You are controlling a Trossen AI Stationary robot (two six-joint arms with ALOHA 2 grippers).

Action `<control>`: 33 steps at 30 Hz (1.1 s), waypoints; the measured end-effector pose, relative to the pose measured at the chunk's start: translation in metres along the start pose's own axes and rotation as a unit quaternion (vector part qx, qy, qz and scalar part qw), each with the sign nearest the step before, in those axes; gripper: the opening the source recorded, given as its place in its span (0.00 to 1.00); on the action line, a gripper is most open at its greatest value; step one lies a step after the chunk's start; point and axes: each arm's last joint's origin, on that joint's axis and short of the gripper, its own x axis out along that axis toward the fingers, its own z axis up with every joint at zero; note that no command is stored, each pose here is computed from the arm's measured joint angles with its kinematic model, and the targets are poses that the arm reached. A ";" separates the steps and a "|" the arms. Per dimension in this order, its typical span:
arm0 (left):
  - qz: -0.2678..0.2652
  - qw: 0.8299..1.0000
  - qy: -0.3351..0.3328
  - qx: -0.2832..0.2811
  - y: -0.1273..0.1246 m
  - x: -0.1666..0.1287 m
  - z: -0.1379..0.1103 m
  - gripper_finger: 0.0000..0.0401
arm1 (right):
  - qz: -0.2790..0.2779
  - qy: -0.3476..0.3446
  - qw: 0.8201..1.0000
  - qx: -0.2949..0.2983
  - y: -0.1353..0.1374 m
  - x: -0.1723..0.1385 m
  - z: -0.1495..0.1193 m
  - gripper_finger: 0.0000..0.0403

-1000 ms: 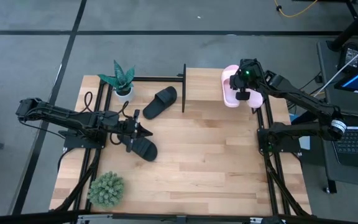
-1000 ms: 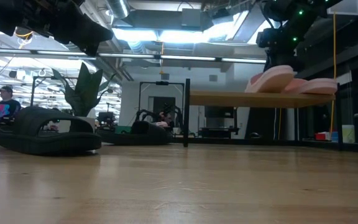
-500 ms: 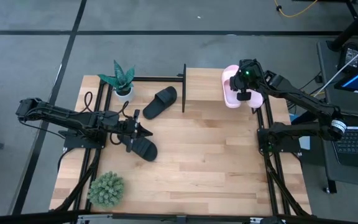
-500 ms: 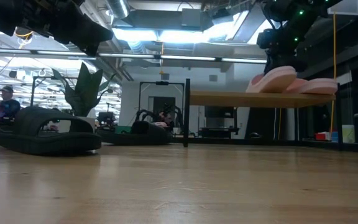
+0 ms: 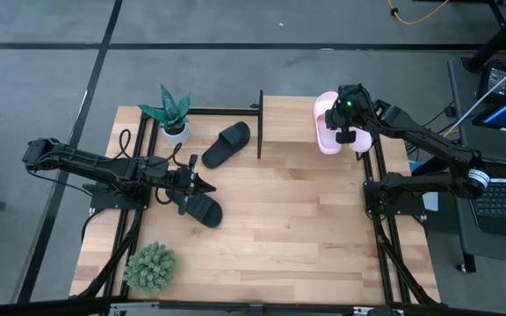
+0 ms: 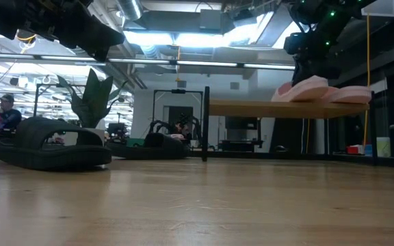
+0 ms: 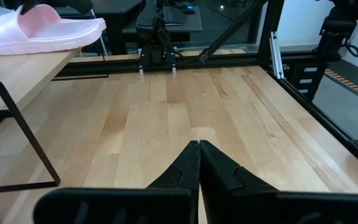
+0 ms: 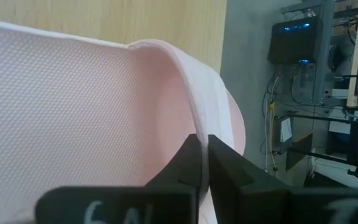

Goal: Pick and place slides into the shelf
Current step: Put the pink slide on the shelf

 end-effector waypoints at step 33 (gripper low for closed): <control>0.000 1.000 0.000 0.000 0.000 0.000 0.000 0.00 | 0.017 -0.011 0.999 0.045 0.002 0.000 0.001 0.27</control>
